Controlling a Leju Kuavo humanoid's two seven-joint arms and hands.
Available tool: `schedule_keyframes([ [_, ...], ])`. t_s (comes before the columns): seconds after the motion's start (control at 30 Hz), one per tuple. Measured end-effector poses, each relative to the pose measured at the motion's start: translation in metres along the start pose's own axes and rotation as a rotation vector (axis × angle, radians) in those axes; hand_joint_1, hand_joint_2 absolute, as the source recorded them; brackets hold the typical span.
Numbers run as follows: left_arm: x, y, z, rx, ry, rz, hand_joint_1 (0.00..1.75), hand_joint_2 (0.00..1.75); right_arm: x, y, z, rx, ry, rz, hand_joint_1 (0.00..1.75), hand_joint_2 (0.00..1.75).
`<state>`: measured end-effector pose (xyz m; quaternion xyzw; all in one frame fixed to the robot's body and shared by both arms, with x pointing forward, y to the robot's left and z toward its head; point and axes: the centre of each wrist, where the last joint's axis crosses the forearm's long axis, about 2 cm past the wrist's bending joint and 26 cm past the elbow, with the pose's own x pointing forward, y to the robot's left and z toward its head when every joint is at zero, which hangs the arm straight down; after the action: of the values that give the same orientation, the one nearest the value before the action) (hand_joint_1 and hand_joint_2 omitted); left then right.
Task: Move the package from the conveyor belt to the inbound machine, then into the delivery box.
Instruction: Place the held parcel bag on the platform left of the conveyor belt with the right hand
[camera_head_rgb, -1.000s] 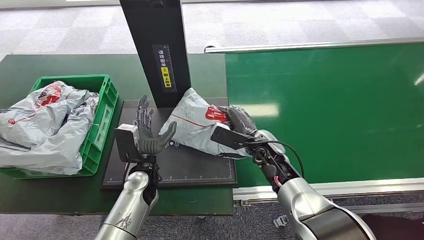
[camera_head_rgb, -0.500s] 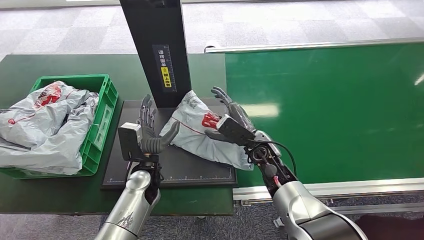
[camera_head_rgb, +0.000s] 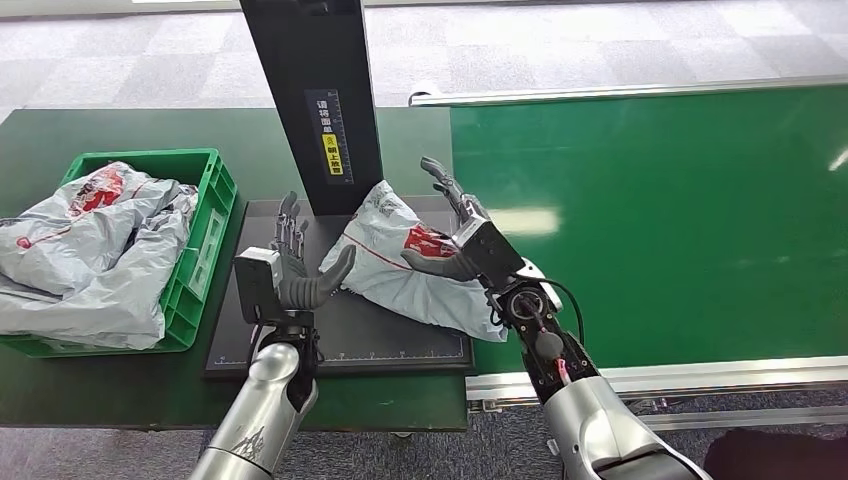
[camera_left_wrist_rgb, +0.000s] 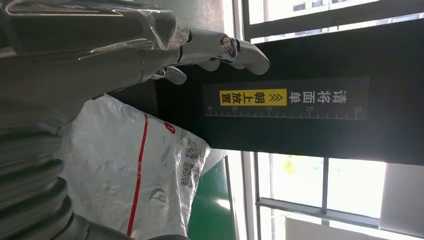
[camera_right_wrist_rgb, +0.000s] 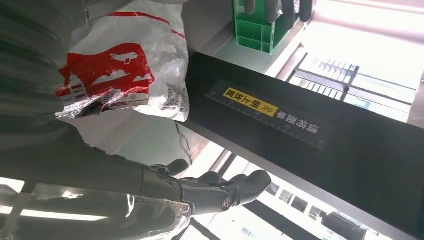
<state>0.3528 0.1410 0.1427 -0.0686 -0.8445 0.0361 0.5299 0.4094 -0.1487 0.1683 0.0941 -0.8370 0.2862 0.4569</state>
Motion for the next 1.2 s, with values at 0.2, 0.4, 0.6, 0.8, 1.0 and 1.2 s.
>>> schedule_keyframes([
  [0.2, 0.001, 0.002, 0.001, 0.004, -0.004, -0.007, 0.00, 1.75, 0.007, 0.001, -0.001, -0.016, -0.021, -0.038, 0.00, 1.75],
  [0.4, 0.001, 0.002, 0.001, 0.004, -0.007, -0.007, 0.00, 1.75, 0.011, 0.000, -0.003, -0.027, -0.035, -0.041, 0.00, 1.75],
  [0.6, 0.001, 0.002, 0.004, -0.042, 0.028, -0.085, 0.00, 1.75, 0.012, -0.003, -0.002, -0.091, 0.001, -0.025, 0.00, 1.75],
  [0.8, -0.008, -0.006, 0.009, -0.235, 0.077, -0.209, 0.00, 1.75, 0.018, -0.020, 0.000, -0.231, 0.025, -0.081, 0.00, 1.75],
  [1.0, -0.023, -0.040, 0.015, -0.420, 0.163, -0.258, 0.00, 1.75, 0.030, -0.032, -0.002, -0.273, -0.013, -0.135, 0.00, 1.75],
  [1.2, -0.034, -0.065, 0.023, -0.496, 0.298, -0.298, 0.00, 1.75, 0.033, -0.032, -0.003, -0.278, -0.026, -0.157, 0.00, 1.75],
])
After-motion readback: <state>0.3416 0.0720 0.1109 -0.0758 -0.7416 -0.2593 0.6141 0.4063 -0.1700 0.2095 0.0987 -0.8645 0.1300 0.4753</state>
